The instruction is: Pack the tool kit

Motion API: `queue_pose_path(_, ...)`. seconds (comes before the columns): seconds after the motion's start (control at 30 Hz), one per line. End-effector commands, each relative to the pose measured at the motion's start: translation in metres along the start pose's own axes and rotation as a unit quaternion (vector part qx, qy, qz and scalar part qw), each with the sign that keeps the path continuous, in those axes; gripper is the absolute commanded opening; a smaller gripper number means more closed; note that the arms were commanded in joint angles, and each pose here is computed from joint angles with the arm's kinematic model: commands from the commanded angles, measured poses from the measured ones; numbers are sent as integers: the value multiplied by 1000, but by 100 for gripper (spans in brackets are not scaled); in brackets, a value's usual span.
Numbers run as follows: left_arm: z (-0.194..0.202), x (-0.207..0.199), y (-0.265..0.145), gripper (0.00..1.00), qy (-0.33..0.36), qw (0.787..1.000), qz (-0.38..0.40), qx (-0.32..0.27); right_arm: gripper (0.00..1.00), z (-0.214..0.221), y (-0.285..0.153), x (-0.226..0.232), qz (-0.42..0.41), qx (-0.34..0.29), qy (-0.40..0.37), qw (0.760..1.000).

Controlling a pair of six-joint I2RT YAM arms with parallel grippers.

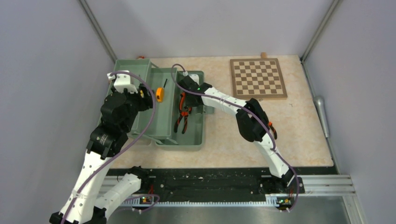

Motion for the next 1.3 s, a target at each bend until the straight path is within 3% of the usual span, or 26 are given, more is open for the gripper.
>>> queue_pose_path(0.0,-8,2,-3,74,1,1000,-2,-20,18,-30,-11,25,-55,-51,15,997)
queue_pose_path(0.2,-9,2,-3,74,0,1000,-1,-21,32,-34,-17,28,-69,-53,14,996)
queue_pose_path(0.33,-9,2,-3,74,-2,1000,-2,-22,35,-41,-33,31,-82,-60,13,995)
queue_pose_path(0.77,-9,-5,5,74,-11,1000,15,-17,58,-82,-142,-2,-85,-153,-49,983)
queue_pose_path(0.97,-9,-8,9,74,-15,999,24,-16,65,-92,-176,-60,-79,-165,-49,982)
queue_pose_path(1.27,-12,-10,12,74,-14,999,28,-16,73,-92,-177,-194,-34,-134,-167,976)
Point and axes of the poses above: each gripper's point midway between its finger pads, its own y axis out along the fingers, its own x axis along the line the jaws close on, z = x × y, the point moved 8 cm from there along -y, back along the fingers, and after that the axes turned 14 degrees about y, right-handed, at the moved point
